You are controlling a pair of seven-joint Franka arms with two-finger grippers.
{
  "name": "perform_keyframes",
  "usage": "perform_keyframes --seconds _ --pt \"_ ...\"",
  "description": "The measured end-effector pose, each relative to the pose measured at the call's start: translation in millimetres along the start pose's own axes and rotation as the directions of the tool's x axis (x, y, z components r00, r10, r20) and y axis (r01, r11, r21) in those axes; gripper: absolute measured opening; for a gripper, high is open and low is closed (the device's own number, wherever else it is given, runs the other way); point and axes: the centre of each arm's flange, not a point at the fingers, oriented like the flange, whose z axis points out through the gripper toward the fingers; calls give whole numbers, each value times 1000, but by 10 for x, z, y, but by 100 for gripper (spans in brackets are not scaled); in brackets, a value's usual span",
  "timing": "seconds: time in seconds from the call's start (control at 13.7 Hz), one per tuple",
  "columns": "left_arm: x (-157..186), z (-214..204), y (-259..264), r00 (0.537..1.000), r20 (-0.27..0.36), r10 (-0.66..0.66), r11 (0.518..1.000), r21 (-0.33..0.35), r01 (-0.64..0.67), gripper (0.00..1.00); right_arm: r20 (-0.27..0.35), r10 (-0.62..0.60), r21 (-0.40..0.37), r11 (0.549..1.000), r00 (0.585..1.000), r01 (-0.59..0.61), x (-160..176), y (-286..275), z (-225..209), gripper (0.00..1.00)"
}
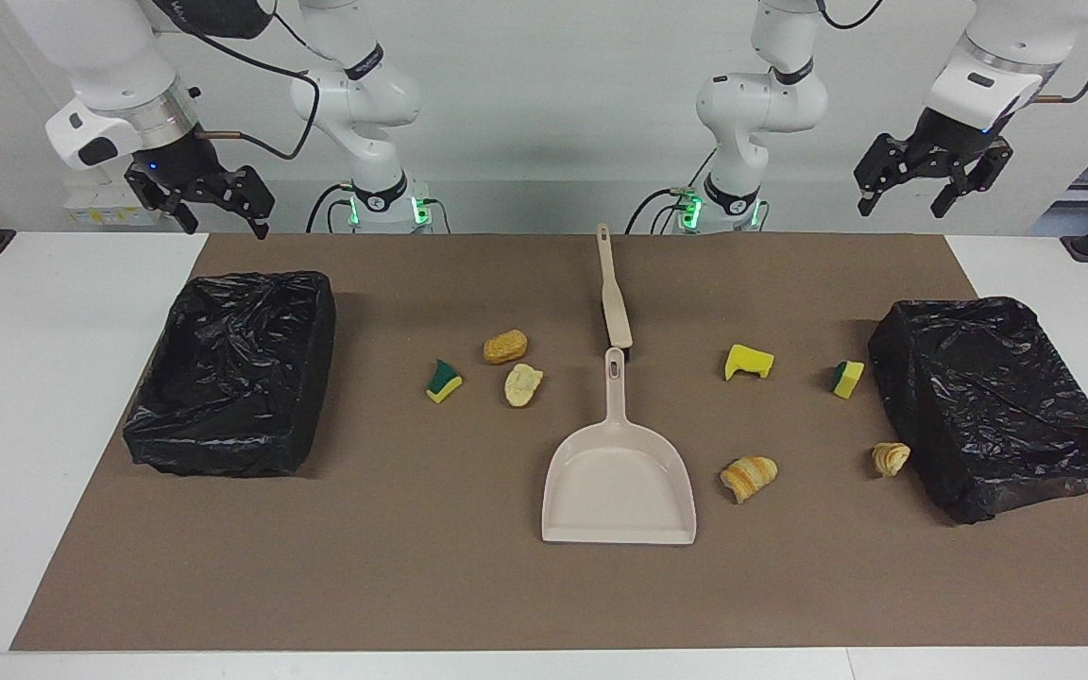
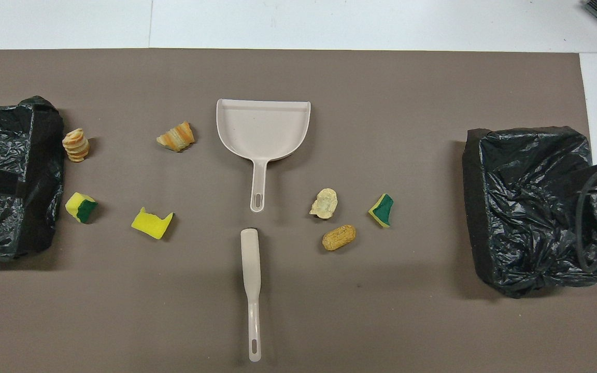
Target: Sweep and dump trash in bin
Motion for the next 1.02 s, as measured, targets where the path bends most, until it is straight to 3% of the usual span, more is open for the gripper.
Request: perform_keyframes --seconds 0.37,0.66,1.02 --pt "-173 242 501 996 59 71 997 2 -71 100 5 -11 -1 1000 1000 11 10 -59 25 100" --pt "-545 860 1454 996 80 48 999 14 -49 100 17 -32 -2 999 999 32 7 -174 76 100" --pt "-929 1535 2260 996 94 11 1000 7 -12 100 93 -116 17 993 989 115 187 -676 512 100"
